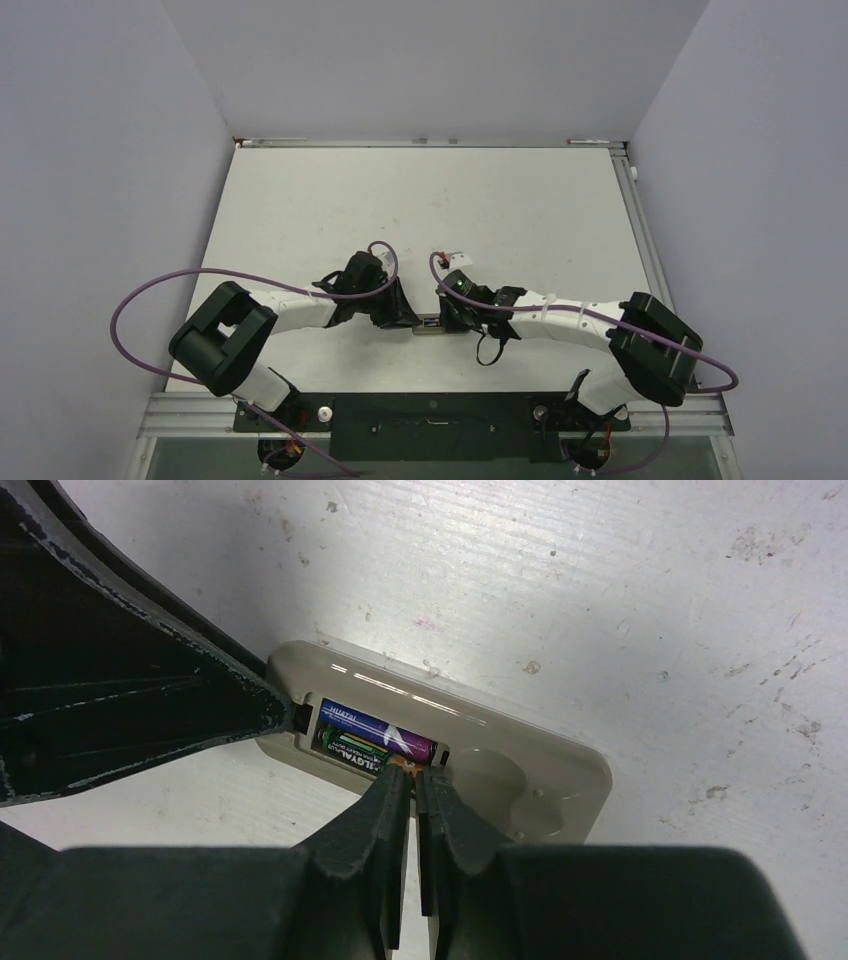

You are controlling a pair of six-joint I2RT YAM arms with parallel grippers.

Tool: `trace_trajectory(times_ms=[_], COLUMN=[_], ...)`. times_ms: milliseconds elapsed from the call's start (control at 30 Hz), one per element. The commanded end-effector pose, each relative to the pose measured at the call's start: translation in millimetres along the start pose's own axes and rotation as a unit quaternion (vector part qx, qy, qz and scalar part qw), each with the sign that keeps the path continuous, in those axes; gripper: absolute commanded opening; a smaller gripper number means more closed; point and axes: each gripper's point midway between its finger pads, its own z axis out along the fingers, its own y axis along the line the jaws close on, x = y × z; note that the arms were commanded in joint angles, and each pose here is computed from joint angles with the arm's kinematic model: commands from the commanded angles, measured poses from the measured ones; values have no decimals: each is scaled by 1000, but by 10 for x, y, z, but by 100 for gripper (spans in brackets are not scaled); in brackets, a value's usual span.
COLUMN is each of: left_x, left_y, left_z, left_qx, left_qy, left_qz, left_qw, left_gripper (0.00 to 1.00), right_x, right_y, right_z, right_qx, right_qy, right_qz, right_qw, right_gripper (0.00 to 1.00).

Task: Load the batteries into the remote control
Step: Load the battery into the remote control.

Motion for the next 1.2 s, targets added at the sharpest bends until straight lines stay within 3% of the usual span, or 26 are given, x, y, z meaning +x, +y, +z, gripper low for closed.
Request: trace_trajectory(times_ms=[0,600,1167], left_x=[-17,-6,20], left_y=[-108,-108,-106], left_z=[36,42,2], left_qx=[19,23,25], left_qy=[-2,-2,-2], left_qz=[14,14,15], left_qw=[1000,1000,1000], left_gripper=[23,23,24], right_x=[-26,148,-178], right_y=[102,79,234], right_z=[29,68,-83], right_qx=[-7,72,58], right_qy=[-3,28,-19], right_qz=[-13,-85,-78], right_qw=[1000,993,995], right_gripper=[9,9,10])
